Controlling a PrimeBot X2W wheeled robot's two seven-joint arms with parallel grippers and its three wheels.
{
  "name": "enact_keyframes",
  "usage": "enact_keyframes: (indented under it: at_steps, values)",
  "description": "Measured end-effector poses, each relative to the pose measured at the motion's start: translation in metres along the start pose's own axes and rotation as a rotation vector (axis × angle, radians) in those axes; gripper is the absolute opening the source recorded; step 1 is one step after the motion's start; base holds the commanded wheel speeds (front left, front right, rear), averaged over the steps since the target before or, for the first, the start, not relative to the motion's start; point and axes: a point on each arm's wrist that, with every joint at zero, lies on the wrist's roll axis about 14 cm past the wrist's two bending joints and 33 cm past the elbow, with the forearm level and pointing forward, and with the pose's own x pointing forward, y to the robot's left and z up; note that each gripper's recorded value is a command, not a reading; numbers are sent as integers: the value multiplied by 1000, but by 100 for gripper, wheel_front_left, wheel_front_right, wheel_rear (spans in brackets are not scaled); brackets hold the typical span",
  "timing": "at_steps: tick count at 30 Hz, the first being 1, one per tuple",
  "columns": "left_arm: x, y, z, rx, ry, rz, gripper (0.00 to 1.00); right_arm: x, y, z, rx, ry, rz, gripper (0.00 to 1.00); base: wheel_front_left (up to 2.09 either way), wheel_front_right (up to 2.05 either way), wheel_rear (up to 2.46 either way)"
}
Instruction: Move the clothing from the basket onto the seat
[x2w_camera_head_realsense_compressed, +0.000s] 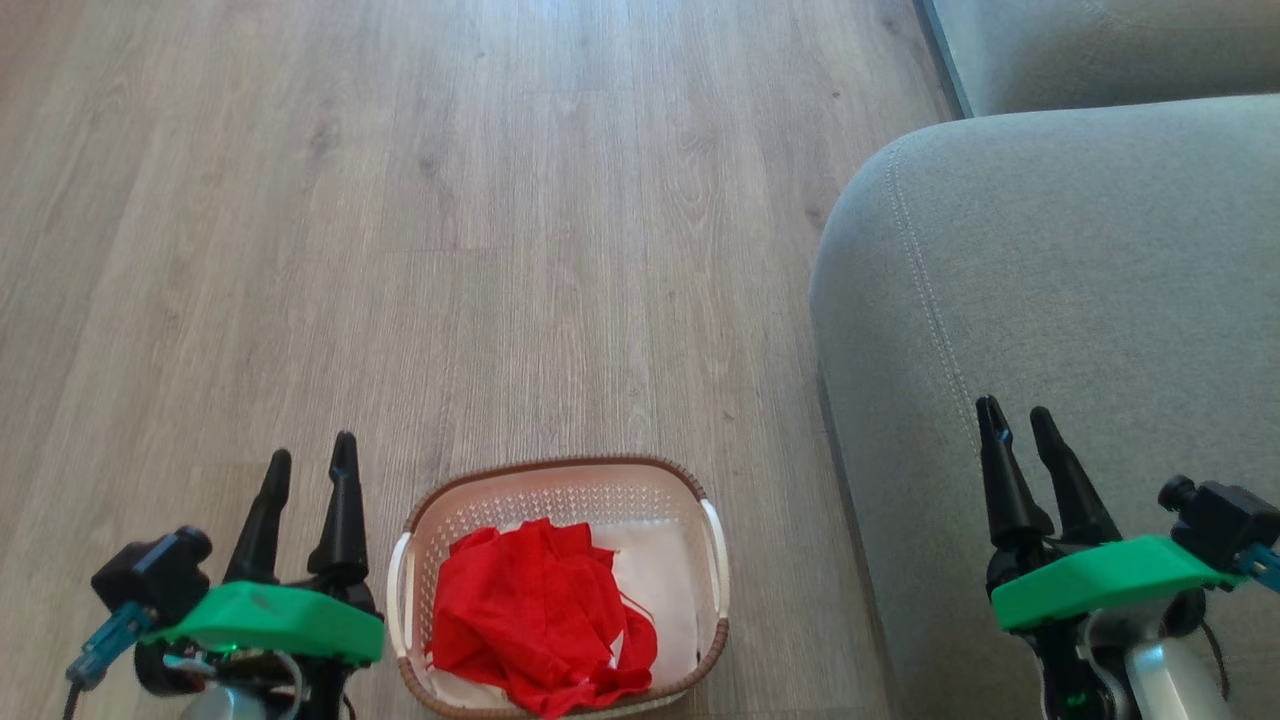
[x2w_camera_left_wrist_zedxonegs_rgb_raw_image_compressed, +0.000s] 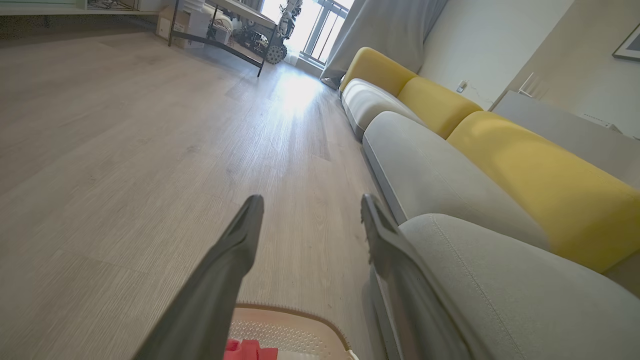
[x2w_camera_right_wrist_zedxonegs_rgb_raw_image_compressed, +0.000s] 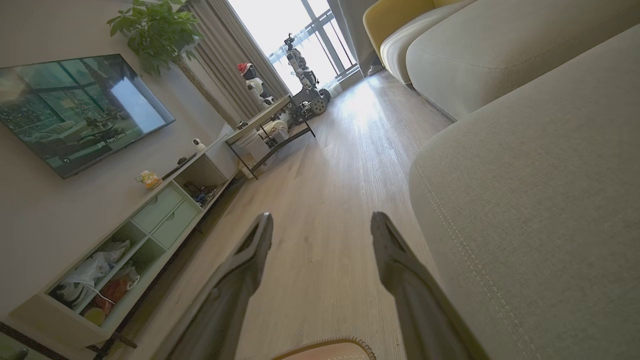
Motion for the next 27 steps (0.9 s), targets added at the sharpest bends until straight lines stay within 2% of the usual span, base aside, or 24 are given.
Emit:
enact_keyframes:
  at_steps: [27]
  values:
    - [2,-24,12,310,-77,-99,100,1,19,5,-280,-48,84,100,0,0,0]
